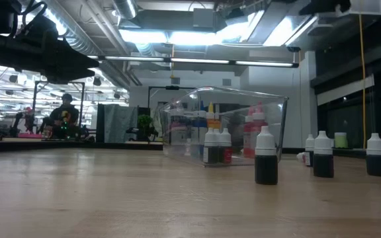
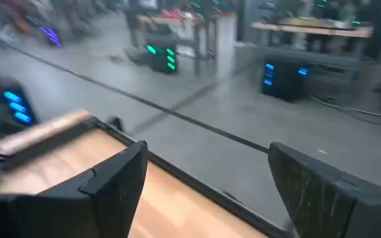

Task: Pick & Place food coloring
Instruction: Put the top small red food coloring bottle into the bottom of the bin

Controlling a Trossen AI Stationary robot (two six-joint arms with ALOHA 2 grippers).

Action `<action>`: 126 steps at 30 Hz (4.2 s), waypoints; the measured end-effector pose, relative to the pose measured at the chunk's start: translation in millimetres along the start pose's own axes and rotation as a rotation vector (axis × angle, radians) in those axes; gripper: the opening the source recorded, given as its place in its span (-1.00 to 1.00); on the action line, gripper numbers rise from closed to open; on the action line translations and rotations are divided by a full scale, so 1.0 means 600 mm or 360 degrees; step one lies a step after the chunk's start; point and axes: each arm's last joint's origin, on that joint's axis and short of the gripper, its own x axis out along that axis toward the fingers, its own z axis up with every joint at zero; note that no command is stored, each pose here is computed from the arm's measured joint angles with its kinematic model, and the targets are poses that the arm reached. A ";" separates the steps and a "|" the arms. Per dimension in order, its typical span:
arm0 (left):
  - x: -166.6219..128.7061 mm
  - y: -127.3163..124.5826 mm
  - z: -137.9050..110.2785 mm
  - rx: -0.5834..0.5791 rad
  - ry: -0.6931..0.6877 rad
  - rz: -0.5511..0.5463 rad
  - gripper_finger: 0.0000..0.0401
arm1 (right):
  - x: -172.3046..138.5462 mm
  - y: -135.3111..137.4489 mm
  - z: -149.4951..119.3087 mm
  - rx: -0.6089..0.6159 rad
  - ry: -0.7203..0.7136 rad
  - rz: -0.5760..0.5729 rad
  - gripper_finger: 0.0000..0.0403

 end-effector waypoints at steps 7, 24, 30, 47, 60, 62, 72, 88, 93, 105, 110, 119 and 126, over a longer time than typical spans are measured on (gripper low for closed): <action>0.000 0.000 0.000 0.0000 0.0000 0.0000 0.59 | 0.060 0.007 0.048 -0.0021 0.0318 -0.0223 0.56; 0.000 0.000 0.000 0.0000 0.0000 0.0000 0.59 | 0.133 0.058 -0.034 -0.0041 0.1648 0.0414 0.56; 0.000 0.000 0.000 0.0000 0.0000 0.0000 0.59 | 0.113 0.108 -0.086 -0.0329 0.1808 0.0639 0.56; 0.000 0.000 0.000 0.0000 0.0000 0.0000 0.59 | 0.061 0.172 -0.264 -0.0640 0.1791 0.0897 0.56; 0.000 0.000 0.000 0.0000 0.0001 0.0000 0.59 | 0.089 0.196 -0.309 -0.0847 0.1710 0.1043 0.56; 0.000 0.000 0.000 0.0000 0.0001 0.0000 0.59 | 0.095 0.195 -0.313 -0.0852 0.1718 0.1031 0.56; 0.000 0.000 0.000 0.0000 0.0001 0.0000 0.59 | 0.115 0.189 -0.335 -0.0843 0.1706 0.1042 0.56; 0.000 0.000 0.000 0.0000 0.0001 0.0000 0.59 | 0.123 0.191 -0.358 -0.0884 0.1665 0.1116 0.41; 0.000 0.000 0.000 0.0000 0.0000 0.0000 0.59 | 0.123 0.191 -0.365 -0.0893 0.1719 0.1121 0.34; 0.000 0.000 0.000 0.0000 0.0001 0.0000 0.59 | 0.123 0.190 -0.366 -0.0894 0.1735 0.1104 0.23; 0.000 0.000 0.000 0.0000 0.0001 0.0000 0.59 | 0.123 0.190 -0.366 -0.0892 0.1734 0.1103 0.00; 0.000 0.000 0.000 0.0000 0.0000 0.0000 0.59 | 0.124 0.189 -0.365 -0.0909 0.1714 0.1068 -0.46; 0.000 0.000 0.000 0.0000 0.0000 0.0000 0.59 | 0.123 0.188 -0.362 -0.0872 0.1719 0.1047 -0.72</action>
